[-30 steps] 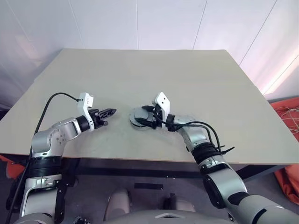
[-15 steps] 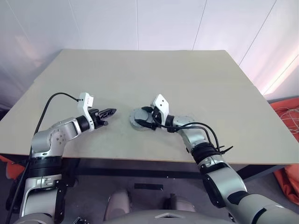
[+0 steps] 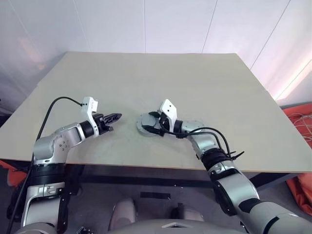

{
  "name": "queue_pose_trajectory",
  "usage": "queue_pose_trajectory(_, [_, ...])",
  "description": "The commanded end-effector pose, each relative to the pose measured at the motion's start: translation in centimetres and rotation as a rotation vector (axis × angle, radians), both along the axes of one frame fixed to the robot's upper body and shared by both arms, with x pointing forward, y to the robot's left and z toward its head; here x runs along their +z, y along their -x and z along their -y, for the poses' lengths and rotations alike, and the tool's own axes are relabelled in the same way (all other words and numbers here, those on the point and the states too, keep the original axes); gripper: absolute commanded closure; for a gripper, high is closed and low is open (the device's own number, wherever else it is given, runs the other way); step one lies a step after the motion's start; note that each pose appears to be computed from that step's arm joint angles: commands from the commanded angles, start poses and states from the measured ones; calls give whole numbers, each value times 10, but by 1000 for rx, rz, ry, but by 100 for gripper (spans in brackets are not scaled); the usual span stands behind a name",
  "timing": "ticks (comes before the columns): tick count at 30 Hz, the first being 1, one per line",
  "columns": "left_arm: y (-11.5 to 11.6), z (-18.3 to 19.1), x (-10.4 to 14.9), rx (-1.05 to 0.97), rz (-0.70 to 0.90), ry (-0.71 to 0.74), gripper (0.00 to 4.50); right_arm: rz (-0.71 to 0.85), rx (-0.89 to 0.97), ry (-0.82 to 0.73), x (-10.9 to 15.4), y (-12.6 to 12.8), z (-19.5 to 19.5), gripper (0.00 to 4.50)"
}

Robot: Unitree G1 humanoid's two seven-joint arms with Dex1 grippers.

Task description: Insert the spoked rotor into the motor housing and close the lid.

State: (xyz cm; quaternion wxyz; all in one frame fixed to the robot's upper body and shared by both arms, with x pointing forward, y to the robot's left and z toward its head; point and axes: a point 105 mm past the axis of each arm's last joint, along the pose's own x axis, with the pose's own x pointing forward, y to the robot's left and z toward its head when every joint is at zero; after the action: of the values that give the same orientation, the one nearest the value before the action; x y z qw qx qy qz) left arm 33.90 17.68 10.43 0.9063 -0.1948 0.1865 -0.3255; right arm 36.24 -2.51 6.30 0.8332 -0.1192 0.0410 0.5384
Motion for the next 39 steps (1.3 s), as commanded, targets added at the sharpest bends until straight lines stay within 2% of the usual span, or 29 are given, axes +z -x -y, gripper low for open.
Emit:
queue_pose_trajectory(1, [0, 4, 13, -14, 50, 12, 450, -40, -13, 76, -14, 0, 14, 140])
queue_pose_trajectory(6, [0, 16, 17, -43, 55, 62, 450, -41, -15, 84, -14, -1, 15, 140])
queue_pose_trajectory(10, [-2, 49, 23, -110, 33, 190, 450, -44, -13, 90, -16, -1, 15, 140])
queue_pose_trajectory(16, [-5, 85, 16, -180, -57, 273, 450, -44, -15, 88, -15, -1, 15, 140])
queue_pose_trajectory(22, [-13, 100, -7, -201, -167, 236, 450, -38, -26, 82, -14, 0, 16, 140])
queue_pose_trajectory(26, [-21, 99, -37, -140, -266, 79, 450, -35, -37, 77, -13, 0, 18, 140])
queue_pose_trajectory(28, [-24, 98, -44, -117, -279, 37, 450, -34, -42, 76, -13, 0, 19, 140])
queue_pose_trajectory(39, [-18, 103, -48, -168, -376, 63, 450, -36, -75, 69, -9, -4, 23, 140])
